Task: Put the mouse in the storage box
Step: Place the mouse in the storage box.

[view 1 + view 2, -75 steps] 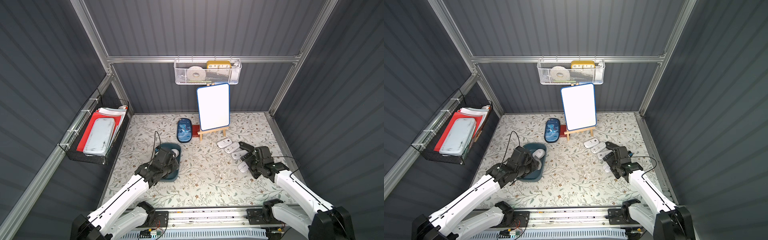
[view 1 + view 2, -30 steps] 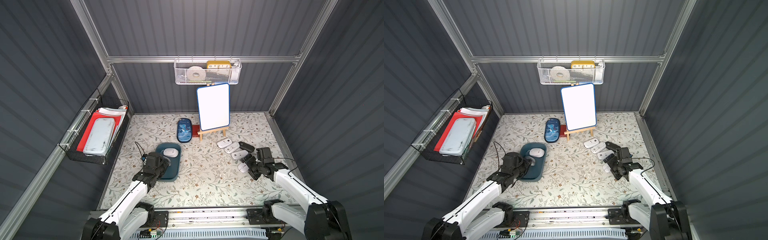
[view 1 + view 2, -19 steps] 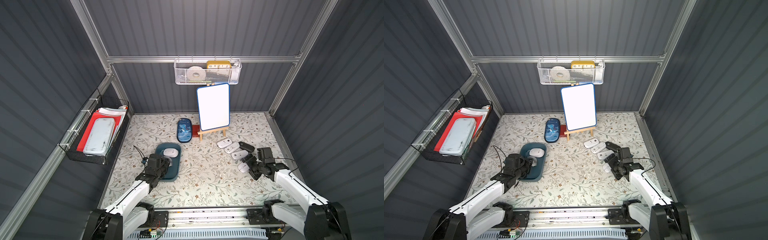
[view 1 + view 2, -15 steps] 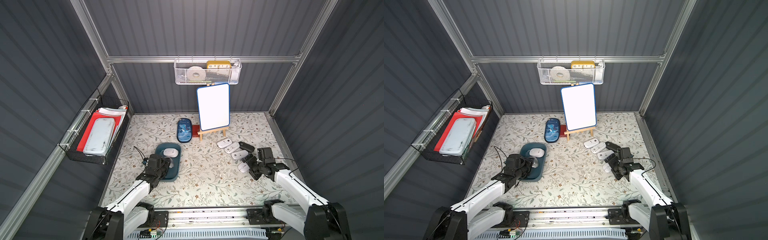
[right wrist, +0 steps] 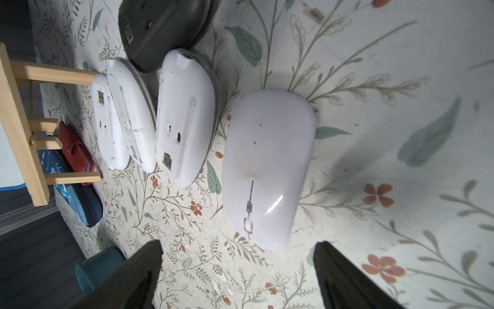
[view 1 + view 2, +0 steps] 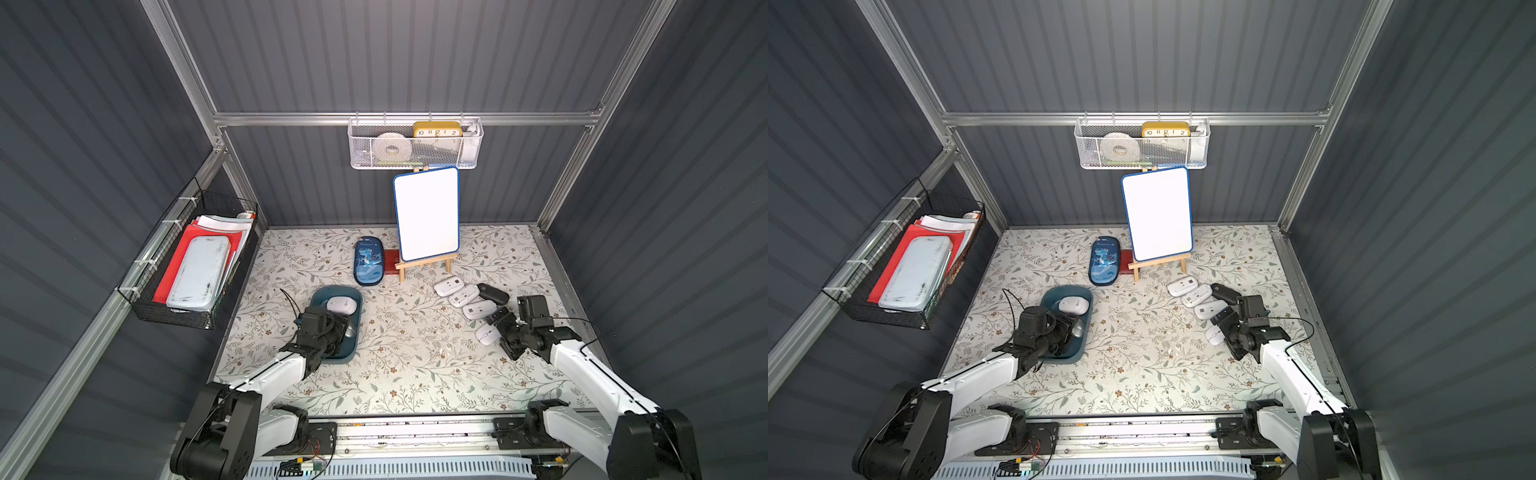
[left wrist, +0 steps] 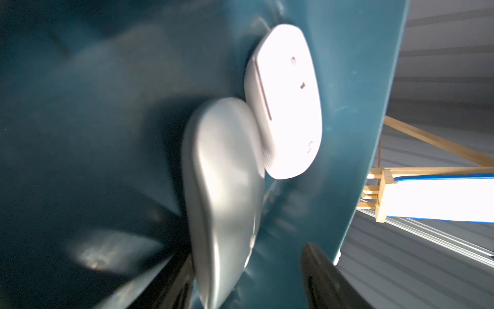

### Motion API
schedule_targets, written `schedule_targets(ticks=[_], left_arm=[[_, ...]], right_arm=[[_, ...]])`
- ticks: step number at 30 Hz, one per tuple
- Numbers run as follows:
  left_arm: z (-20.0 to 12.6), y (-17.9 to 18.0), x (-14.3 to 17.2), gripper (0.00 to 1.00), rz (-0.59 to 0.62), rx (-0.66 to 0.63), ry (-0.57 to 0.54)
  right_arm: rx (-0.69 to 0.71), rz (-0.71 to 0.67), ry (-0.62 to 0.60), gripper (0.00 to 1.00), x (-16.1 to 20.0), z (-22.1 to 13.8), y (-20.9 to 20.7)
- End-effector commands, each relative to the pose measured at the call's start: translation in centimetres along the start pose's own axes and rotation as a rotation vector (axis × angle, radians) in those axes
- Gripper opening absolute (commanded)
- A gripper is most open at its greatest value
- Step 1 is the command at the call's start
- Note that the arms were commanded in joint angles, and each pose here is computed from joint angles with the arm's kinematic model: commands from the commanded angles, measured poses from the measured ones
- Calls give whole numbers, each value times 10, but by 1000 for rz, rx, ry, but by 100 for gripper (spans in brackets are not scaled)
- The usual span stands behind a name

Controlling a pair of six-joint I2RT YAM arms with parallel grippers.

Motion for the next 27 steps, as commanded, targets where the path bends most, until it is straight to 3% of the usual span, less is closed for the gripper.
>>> schedule_targets(ticks=[1, 12, 20, 27], left_arm=[[6, -8, -1, 67, 49, 18, 21], [25, -18, -11, 67, 98, -18, 3], [9, -9, -11, 70, 115, -49, -36], [-14, -4, -8, 89, 159, -93, -44]], right_arm=[[2, -7, 12, 93, 0, -2, -1], [9, -13, 34, 93, 2, -1, -3], [17, -22, 18, 93, 2, -2, -6], [85, -57, 6, 95, -1, -9, -9]])
Point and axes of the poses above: each gripper's point midway between its finger pads, its own z axis out along the fingers, its own y axis along the line the jaws close on, x = y × z, the point moved 6 cm from there along -z, back along the fingers, and after that the axes turned 2 degrees about z, right-handed, at the moved point
